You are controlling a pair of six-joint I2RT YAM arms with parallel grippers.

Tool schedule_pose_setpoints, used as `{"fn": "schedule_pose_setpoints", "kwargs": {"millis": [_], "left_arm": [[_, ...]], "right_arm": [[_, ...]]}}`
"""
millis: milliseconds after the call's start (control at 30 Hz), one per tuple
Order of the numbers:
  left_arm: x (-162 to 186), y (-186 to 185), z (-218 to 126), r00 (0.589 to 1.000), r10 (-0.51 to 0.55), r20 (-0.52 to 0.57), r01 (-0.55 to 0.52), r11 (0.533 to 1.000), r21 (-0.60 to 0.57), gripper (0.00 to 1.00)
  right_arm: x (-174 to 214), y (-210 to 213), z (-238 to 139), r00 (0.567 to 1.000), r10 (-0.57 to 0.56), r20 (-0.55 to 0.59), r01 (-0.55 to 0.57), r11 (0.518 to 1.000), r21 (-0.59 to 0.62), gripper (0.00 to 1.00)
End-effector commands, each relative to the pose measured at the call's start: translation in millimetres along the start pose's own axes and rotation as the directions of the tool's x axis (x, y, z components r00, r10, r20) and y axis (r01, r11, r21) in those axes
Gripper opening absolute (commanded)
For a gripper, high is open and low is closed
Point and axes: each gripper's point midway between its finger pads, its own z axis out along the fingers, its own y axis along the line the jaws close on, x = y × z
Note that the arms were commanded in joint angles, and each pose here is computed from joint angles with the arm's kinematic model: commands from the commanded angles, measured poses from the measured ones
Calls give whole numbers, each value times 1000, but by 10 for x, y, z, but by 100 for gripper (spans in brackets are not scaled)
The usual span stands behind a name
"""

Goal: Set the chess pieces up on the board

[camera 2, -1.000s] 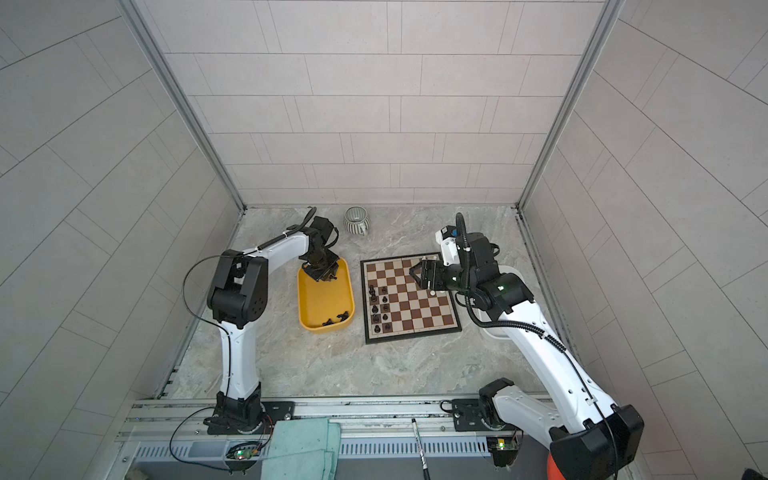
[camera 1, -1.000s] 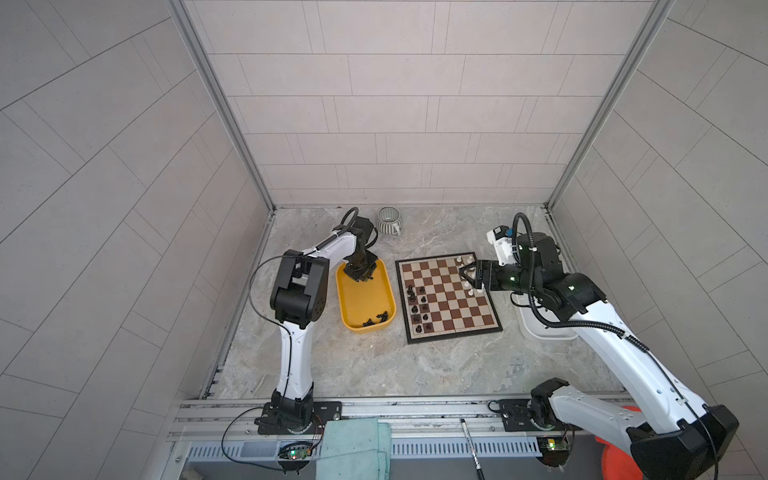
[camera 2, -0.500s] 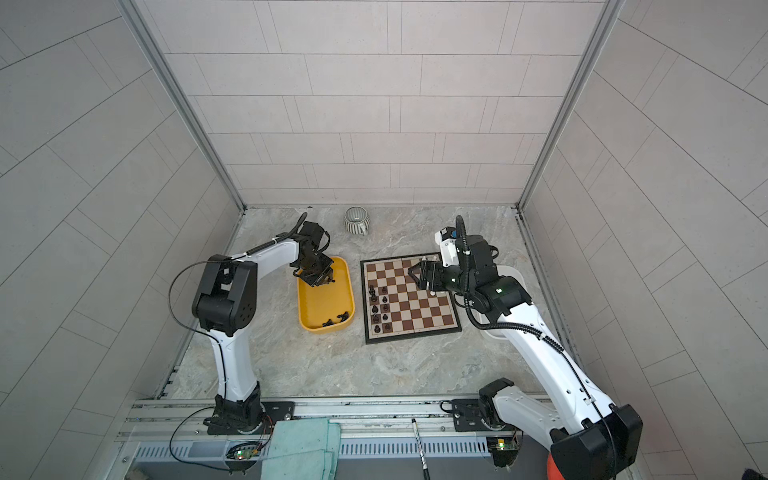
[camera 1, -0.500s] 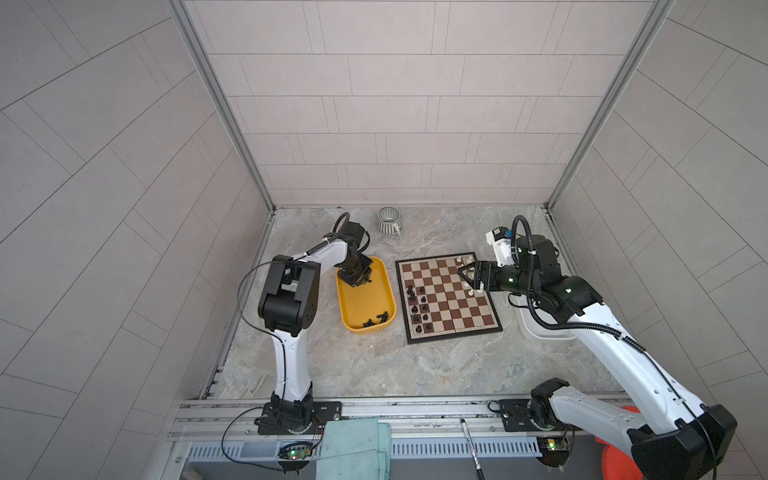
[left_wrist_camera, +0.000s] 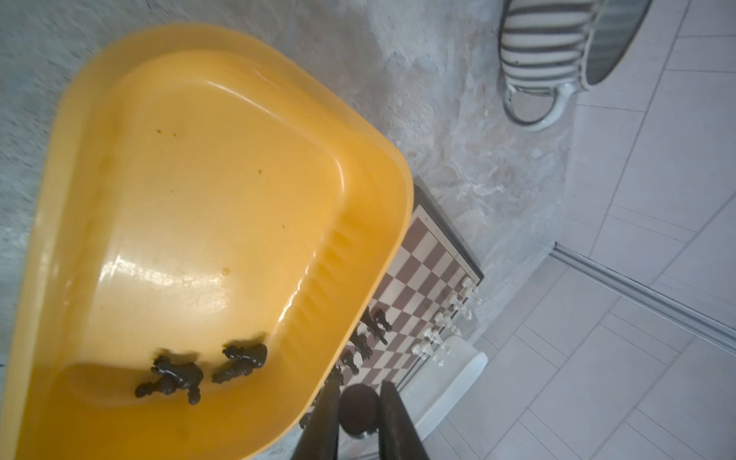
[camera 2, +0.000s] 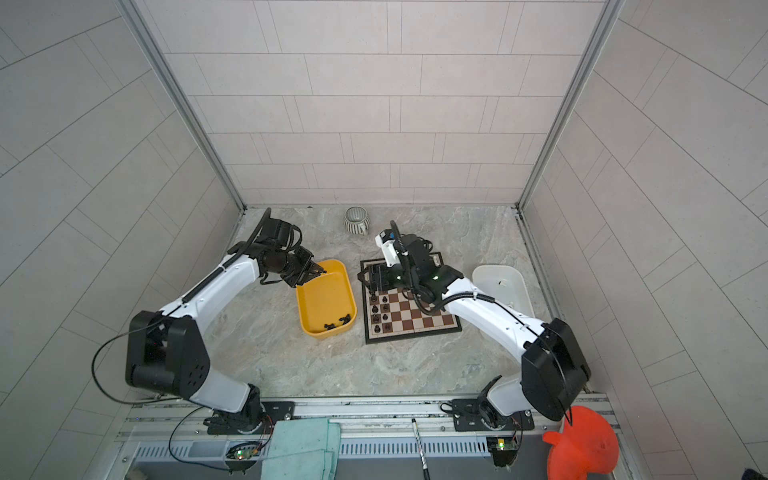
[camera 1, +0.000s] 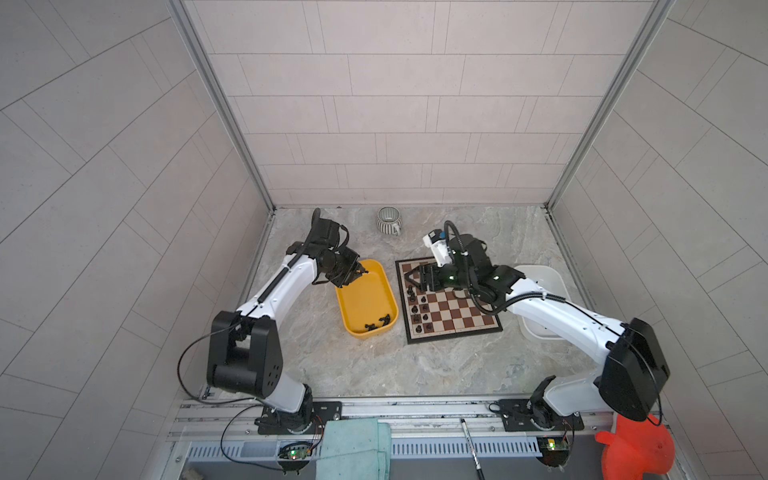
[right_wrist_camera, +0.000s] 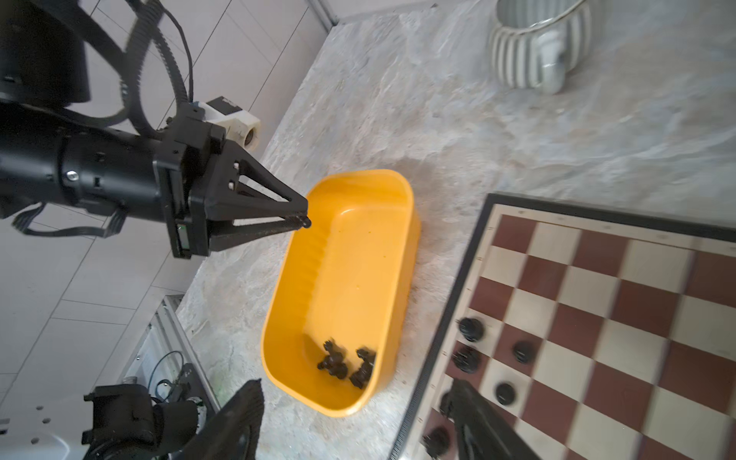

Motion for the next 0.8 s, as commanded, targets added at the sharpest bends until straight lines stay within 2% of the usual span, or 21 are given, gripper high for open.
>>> {"fn": "schedule_pose_setpoints", "kwargs": {"millis": [0,167,467,767], "left_arm": [[184,-80,-101,998,-16,-68,20,998,65,20],[293,-128,-211,996,-14,-92,24,994,111,20],[395,-169,-255,991,-37,-132,57,987,151,20],[429,-212,-259,988,-44,-150,68,984,162,21]], "right_arm": [[-238,273,218,998,-28,60,32,997,-65,66],[-241,451,494,999,-27,33,31,992,-122,55],[-245,532,699,1000,-2,8,4,985,-172,40],[-223,561,796,1000,25,-15,-28,979,-203,34]]}}
